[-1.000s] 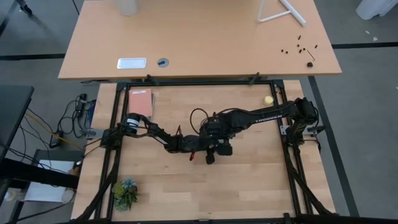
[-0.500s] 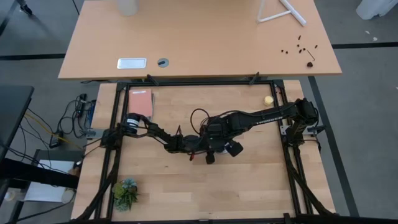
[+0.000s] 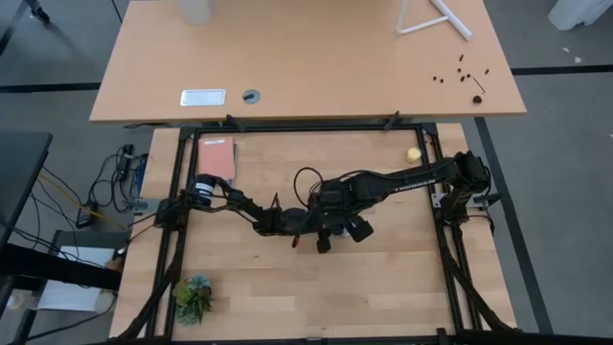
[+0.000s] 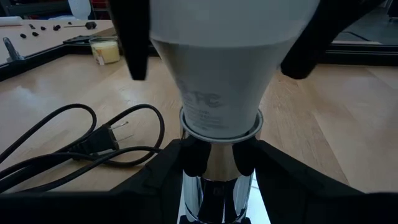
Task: Screw lightbulb
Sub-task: Insert the lightbulb into the lamp
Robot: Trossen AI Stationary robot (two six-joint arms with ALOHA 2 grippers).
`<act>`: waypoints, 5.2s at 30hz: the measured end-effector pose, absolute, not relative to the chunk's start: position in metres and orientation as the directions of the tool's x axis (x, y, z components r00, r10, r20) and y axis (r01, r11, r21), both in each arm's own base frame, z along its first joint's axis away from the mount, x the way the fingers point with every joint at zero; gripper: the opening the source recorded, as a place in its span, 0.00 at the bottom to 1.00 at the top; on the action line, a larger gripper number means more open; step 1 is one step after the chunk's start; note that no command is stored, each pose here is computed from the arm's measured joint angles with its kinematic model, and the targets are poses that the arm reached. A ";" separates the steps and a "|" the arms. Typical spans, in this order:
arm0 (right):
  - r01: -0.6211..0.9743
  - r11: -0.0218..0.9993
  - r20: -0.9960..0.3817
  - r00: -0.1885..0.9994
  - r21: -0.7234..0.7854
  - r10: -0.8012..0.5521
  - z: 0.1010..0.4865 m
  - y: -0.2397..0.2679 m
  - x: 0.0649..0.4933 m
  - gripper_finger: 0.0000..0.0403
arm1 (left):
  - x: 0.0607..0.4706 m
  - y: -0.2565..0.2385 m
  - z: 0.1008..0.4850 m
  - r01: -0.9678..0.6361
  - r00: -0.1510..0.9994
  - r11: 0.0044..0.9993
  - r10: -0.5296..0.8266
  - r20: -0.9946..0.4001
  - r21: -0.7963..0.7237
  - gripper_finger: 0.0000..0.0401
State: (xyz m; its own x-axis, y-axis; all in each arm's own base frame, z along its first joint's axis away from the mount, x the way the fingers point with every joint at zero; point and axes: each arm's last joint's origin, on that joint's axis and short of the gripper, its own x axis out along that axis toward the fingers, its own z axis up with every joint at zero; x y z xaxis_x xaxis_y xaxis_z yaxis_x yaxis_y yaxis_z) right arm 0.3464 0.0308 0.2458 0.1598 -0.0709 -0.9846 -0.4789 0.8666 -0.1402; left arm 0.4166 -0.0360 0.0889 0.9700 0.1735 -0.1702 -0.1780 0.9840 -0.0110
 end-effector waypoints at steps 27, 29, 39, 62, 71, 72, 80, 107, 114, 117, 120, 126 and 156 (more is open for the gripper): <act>-0.306 0.942 -0.965 0.255 -0.137 -0.058 0.249 0.027 0.356 0.80 | 0.417 -0.036 0.089 -0.184 0.969 0.983 0.180 -0.172 -0.013 0.44; -0.328 0.934 -0.967 0.249 -0.144 -0.062 0.248 0.027 0.355 0.80 | 0.417 -0.036 0.089 -0.184 0.969 0.983 0.180 -0.171 -0.013 0.44; -0.313 0.943 -0.989 0.127 -0.112 -0.076 0.246 0.025 0.343 0.79 | 0.417 -0.036 0.089 -0.186 0.968 0.983 0.181 -0.172 -0.013 0.44; 0.099 0.993 -0.985 0.159 -0.057 -0.072 0.243 0.017 0.350 0.80 | 0.416 -0.036 0.088 -0.188 0.968 0.982 0.181 -0.172 -0.027 0.44; 0.157 0.987 -0.980 0.188 -0.044 -0.073 0.244 0.013 0.353 0.87 | 0.416 -0.036 0.088 -0.187 0.968 0.982 0.180 -0.172 -0.028 0.44; 0.143 0.989 -0.978 0.195 -0.045 -0.072 0.245 0.013 0.353 0.87 | 0.416 -0.036 0.088 -0.187 0.968 0.982 0.180 -0.172 -0.028 0.44; 0.053 0.998 -0.944 0.326 -0.042 -0.057 0.274 0.015 0.344 0.87 | 0.416 -0.037 0.088 -0.198 0.967 0.980 0.189 -0.173 -0.036 0.52; 0.076 0.997 -0.705 0.706 -0.022 -0.069 0.271 0.029 0.255 0.87 | 0.393 -0.071 0.115 -0.270 0.930 0.956 0.290 -0.226 0.114 0.61; 0.069 0.997 -0.665 0.743 -0.037 -0.076 0.266 0.033 0.235 0.87 | 0.387 -0.069 0.134 -0.287 0.916 0.956 0.293 -0.274 0.063 0.61; 0.067 0.995 -0.654 0.751 -0.071 -0.097 0.261 0.034 0.228 0.87 | 0.387 -0.071 0.138 -0.284 0.920 0.957 0.289 -0.266 0.058 0.61; 0.068 0.994 -0.648 0.754 -0.087 -0.108 0.255 0.034 0.221 0.87 | 0.388 -0.072 0.138 -0.280 0.921 0.958 0.284 -0.265 0.055 0.61; 0.048 0.996 -0.649 0.756 -0.075 -0.085 0.243 0.033 0.212 0.86 | 0.386 -0.072 0.146 -0.294 0.921 0.956 0.286 -0.266 0.012 0.61; 0.102 0.991 -0.533 0.845 0.084 -0.042 0.201 0.043 0.201 0.86 | 0.333 -0.084 0.173 -0.252 0.951 0.968 0.251 -0.179 0.017 0.61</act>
